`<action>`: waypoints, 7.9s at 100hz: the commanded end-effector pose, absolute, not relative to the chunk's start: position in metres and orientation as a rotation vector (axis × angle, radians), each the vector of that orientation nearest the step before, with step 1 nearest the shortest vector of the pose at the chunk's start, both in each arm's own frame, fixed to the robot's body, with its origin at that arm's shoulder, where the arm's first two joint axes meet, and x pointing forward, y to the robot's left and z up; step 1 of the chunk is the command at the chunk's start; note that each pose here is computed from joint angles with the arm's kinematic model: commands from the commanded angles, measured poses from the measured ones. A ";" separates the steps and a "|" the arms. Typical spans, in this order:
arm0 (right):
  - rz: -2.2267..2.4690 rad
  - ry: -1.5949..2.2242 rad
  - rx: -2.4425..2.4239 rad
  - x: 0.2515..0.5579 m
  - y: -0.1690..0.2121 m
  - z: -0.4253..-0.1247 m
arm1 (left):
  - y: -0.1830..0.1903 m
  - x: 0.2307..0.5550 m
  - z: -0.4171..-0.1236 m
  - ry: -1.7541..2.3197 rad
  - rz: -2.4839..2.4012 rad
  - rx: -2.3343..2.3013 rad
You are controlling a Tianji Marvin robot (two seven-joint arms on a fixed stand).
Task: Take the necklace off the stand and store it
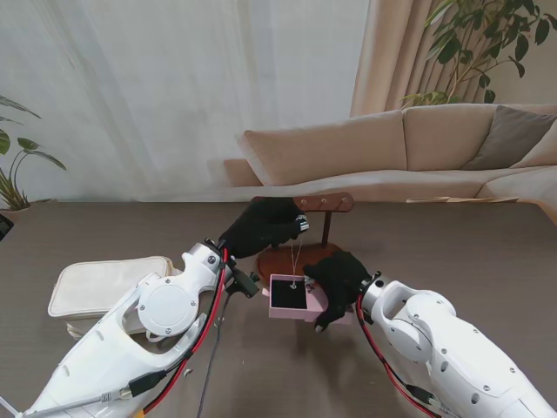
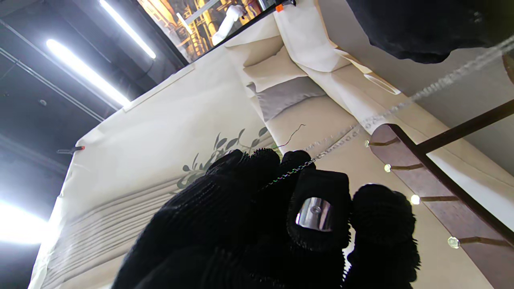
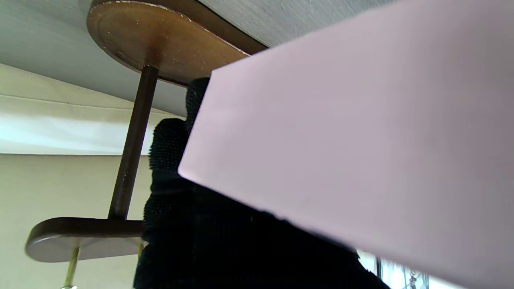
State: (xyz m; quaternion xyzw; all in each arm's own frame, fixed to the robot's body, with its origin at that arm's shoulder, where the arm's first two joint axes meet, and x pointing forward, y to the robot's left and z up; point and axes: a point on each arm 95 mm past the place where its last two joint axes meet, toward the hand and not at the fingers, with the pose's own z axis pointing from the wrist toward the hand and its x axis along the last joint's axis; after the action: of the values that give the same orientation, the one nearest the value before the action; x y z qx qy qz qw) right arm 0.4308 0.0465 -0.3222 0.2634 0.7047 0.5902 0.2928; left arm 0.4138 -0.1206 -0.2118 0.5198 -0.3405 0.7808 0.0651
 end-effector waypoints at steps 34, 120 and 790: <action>1.576 1.859 0.684 0.433 0.049 -0.305 | -0.125 0.412 -0.234 -1.053 2.267 1.611; 1.562 1.835 0.641 0.438 0.047 -0.284 | -0.105 0.408 -0.259 -1.474 2.215 1.646; 1.618 1.854 0.712 0.410 0.062 -0.281 | 0.037 0.344 -0.247 -2.354 2.276 1.820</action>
State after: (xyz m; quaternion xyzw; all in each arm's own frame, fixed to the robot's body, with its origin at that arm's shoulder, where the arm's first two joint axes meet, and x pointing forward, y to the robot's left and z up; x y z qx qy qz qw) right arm 0.4137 0.0609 -0.2801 0.2699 0.6870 0.6100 0.2883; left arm 0.3484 0.0320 -0.2433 0.4550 -0.5970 0.5910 -0.2955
